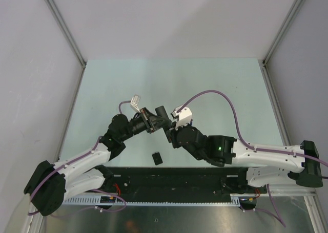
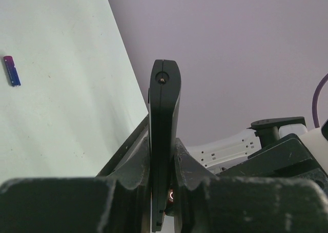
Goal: Load the batteries into the remote control
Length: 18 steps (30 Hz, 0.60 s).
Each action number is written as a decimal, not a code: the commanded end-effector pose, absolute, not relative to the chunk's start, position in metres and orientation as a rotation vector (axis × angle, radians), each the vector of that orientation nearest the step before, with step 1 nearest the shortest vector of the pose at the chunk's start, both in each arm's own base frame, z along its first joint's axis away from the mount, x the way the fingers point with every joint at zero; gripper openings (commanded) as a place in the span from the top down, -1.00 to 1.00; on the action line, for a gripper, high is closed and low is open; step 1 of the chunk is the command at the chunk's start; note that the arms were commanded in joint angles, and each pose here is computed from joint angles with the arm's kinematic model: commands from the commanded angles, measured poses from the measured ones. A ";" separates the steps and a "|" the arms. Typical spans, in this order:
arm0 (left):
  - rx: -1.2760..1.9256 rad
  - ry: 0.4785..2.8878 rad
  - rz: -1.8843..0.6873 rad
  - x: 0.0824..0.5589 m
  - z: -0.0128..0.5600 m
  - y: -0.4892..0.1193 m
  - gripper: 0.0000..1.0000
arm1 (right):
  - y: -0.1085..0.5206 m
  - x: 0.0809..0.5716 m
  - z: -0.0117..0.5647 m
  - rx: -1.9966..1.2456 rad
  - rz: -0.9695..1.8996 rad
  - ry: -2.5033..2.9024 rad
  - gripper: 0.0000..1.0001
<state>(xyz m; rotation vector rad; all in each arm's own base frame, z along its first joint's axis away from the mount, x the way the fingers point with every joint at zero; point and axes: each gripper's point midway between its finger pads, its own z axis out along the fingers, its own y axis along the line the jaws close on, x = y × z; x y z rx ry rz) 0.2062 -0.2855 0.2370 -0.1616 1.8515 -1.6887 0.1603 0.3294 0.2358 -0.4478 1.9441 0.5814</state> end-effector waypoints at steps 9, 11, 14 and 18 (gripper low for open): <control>-0.122 1.584 -1.778 0.207 0.304 -0.279 0.99 | 0.341 0.141 0.199 -0.533 0.646 2.099 1.00; -0.119 1.581 -1.780 0.207 0.305 -0.279 1.00 | 0.342 0.140 0.196 -0.539 0.654 2.114 1.00; -0.117 1.573 -1.782 0.207 0.306 -0.279 1.00 | 0.344 0.139 0.193 -0.541 0.668 2.128 1.00; -0.110 1.551 -1.789 0.207 0.313 -0.279 1.00 | 0.346 0.137 0.187 -0.543 0.675 2.152 1.00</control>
